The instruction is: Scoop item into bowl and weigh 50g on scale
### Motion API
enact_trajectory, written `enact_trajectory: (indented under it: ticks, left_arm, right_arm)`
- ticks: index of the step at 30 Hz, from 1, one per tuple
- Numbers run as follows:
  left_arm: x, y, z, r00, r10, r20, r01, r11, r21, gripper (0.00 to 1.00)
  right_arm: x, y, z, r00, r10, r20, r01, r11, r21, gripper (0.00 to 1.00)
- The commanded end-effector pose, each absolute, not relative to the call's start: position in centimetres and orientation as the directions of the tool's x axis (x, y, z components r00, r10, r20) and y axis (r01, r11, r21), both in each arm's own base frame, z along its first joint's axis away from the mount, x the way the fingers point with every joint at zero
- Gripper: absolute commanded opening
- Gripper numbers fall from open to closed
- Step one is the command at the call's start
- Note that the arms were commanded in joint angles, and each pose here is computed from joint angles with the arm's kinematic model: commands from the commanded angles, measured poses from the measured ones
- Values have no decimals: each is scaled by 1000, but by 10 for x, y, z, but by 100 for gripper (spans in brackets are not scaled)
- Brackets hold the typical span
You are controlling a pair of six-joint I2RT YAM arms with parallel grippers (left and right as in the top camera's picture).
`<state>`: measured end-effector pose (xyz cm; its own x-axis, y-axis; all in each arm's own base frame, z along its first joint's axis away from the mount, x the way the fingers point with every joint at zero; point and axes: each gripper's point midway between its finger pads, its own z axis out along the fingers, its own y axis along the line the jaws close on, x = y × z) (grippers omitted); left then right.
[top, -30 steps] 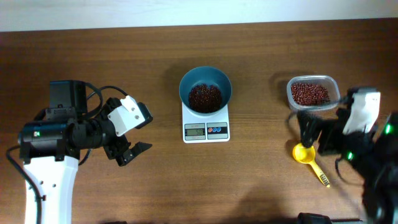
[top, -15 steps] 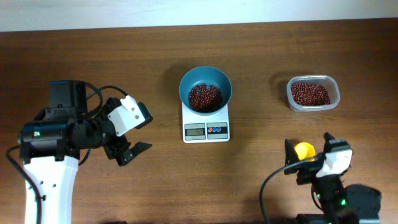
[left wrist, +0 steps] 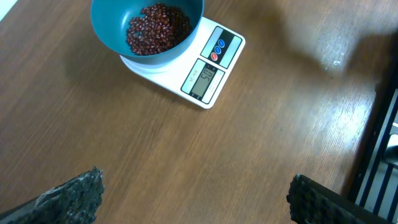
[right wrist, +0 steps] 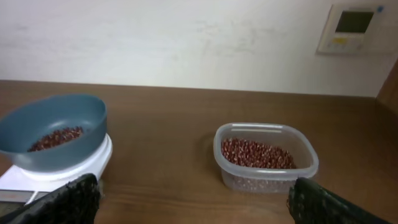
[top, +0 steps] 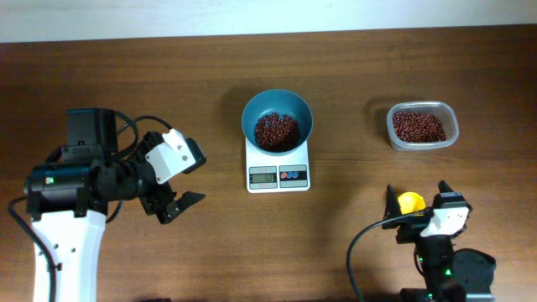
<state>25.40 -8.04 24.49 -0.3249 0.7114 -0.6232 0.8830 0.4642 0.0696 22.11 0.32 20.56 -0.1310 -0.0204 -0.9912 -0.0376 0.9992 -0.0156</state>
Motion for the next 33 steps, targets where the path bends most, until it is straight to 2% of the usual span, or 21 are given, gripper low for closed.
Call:
enact_trajectory:
  ticks: [1,19,22,33]
  left_arm:
    - [254,-82,251,-325,696,-641,879,472,67,99]
    - [254,-82,251,-325,696,-641,879,472,67,99]
    - [254,-82,251,-325,696,-641,879,472,67,99]
    - [254,-82,251,-325,696,-641,879,472,67,99]
  right_arm:
    - [225,2,200,-116,-25,-993,-30,999,-22,99]
    - [240,2,164,-109,-96,-989,-39,995,-92,99]
    - [246,3,157,-70,-98,-993,-43,995,-95,99]
    - [246,8,157,-65,-99,-993,-64,993,-95,99]
